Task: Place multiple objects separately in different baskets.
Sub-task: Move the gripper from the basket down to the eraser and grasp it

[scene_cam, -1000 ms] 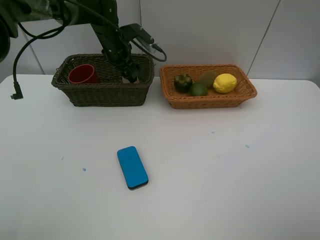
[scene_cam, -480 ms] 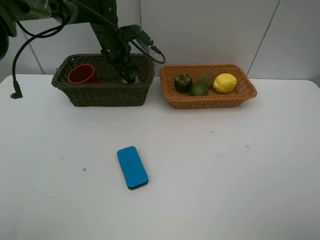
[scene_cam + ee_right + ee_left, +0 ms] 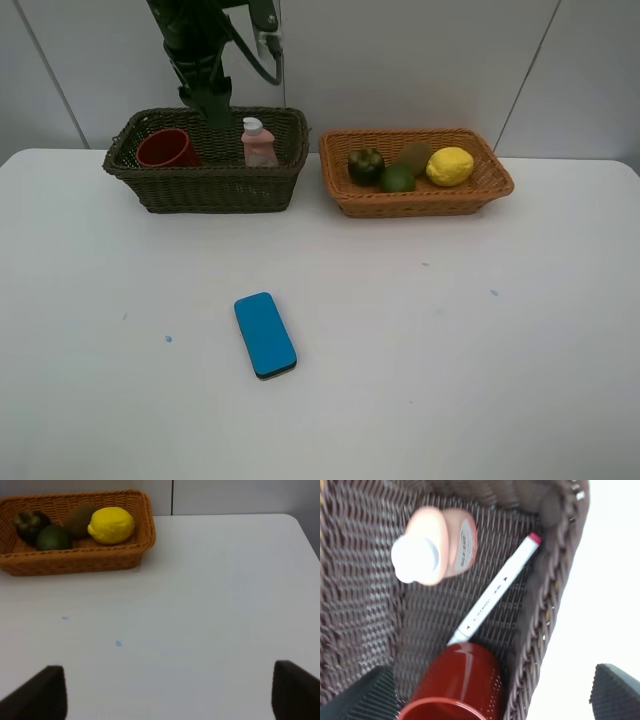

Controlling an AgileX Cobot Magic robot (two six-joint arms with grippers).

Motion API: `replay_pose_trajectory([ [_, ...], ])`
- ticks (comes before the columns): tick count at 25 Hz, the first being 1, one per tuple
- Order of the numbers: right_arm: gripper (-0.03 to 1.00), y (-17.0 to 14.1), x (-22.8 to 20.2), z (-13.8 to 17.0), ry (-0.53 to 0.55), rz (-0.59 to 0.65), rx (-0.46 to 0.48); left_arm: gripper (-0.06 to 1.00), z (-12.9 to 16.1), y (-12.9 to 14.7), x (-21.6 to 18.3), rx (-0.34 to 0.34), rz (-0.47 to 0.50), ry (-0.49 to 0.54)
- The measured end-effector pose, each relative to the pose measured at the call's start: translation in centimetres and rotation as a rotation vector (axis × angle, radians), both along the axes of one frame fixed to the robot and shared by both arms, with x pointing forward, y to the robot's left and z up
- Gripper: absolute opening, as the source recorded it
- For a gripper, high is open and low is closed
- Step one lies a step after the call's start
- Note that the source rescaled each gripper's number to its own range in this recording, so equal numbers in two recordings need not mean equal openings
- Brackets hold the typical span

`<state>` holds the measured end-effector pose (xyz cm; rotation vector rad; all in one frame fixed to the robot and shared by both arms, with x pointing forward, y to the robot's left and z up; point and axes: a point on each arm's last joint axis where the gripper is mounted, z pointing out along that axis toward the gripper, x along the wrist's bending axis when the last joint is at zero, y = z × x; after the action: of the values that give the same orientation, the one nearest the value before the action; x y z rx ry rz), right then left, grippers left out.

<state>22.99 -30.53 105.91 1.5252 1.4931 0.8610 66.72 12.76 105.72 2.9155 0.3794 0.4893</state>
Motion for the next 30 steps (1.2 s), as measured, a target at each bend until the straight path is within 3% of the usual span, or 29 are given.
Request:
replay_pose_trajectory([
  [5, 0.87, 0.0, 0.0, 0.0, 0.000, 0.000, 0.000, 1.00, 3.7, -0.9, -2.0, -0.088, -0.052, -0.050],
  [9, 0.87, 0.0, 0.0, 0.0, 0.000, 0.000, 0.000, 1.00, 5.3, -3.1, -3.9, -0.115, -0.110, -0.074],
  [11, 0.87, 0.0, 0.0, 0.0, 0.000, 0.000, 0.000, 1.00, 5.6, -4.5, -4.8, -0.144, -0.094, -0.065],
  [14, 0.87, 0.0, 0.0, 0.0, 0.000, 0.000, 0.000, 1.00, 5.6, -6.1, -5.8, -0.222, 0.061, -0.016],
  [20, 0.87, 0.0, 0.0, 0.0, 0.000, 0.000, 0.000, 1.00, 5.2, -8.3, -7.5, -0.418, 0.614, 0.142],
  [23, 0.87, 0.0, 0.0, 0.0, 0.000, 0.000, 0.000, 1.00, 3.3, -9.1, -8.6, -0.407, 0.744, 0.216],
  [26, 0.87, 0.0, 0.0, 0.0, 0.000, 0.000, 0.000, 1.00, 0.4, -9.7, -10.2, -0.340, 0.861, 0.297],
  [30, 0.87, 0.0, 0.0, 0.0, 0.000, 0.000, 0.000, 1.00, -2.9, -9.3, -12.0, -0.275, 1.122, 0.388],
])
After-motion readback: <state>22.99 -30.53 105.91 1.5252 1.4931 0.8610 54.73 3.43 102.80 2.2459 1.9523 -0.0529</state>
